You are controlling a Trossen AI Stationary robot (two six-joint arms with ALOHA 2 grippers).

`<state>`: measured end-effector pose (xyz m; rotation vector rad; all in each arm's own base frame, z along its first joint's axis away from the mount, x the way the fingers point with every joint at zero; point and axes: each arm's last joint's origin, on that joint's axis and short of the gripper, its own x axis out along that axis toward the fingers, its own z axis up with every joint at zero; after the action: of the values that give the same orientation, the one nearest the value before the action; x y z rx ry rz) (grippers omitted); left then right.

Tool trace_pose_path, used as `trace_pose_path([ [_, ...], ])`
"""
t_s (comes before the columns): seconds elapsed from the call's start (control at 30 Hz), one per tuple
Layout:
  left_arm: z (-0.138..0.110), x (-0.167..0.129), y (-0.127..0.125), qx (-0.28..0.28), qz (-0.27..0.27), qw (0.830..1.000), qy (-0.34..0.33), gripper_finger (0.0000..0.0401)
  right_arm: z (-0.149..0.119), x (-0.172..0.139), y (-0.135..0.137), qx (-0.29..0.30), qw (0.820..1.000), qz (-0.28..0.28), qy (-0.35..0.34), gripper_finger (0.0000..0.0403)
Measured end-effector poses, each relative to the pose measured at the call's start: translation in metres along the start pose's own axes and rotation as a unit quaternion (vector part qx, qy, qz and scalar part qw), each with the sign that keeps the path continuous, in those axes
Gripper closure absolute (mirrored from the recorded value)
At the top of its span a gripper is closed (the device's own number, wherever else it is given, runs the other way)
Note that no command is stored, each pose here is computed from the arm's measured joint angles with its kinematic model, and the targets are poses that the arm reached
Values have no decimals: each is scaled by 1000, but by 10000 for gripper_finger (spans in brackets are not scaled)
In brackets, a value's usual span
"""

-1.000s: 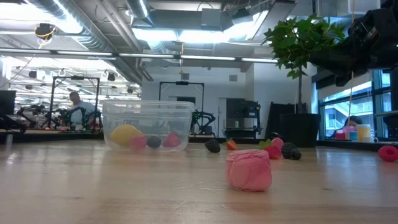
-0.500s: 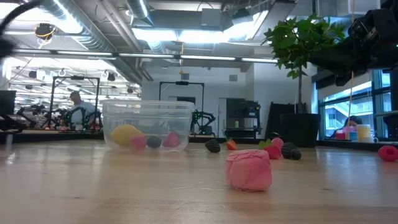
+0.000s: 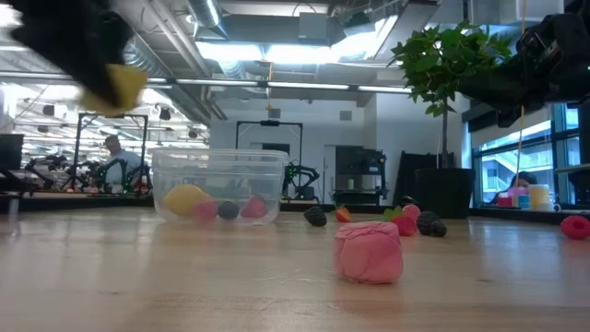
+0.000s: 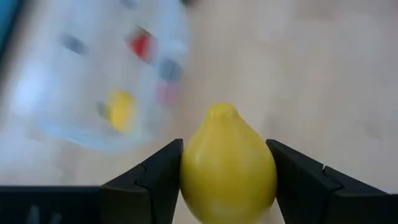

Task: Pick and placing Produce into tupperware
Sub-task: Put the lemon into the transparent bin

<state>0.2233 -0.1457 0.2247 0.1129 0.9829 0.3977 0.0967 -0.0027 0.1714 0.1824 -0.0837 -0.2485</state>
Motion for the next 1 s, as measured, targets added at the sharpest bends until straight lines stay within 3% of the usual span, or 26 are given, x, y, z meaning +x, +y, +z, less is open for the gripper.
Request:
trace_pose_path([
  [0.17,20,13,29,-20,60,998,-16,194,0,0,0,0,1000,0,0,352],
  [0.37,38,34,64,-55,95,994,6,193,0,0,0,1,1000,0,0,352],
  [0.73,71,66,107,-113,-16,993,6,193,0,0,0,2,1000,0,0,352],
  [1.0,74,89,124,-147,-30,988,38,193,0,0,0,2,1000,0,0,352],
])
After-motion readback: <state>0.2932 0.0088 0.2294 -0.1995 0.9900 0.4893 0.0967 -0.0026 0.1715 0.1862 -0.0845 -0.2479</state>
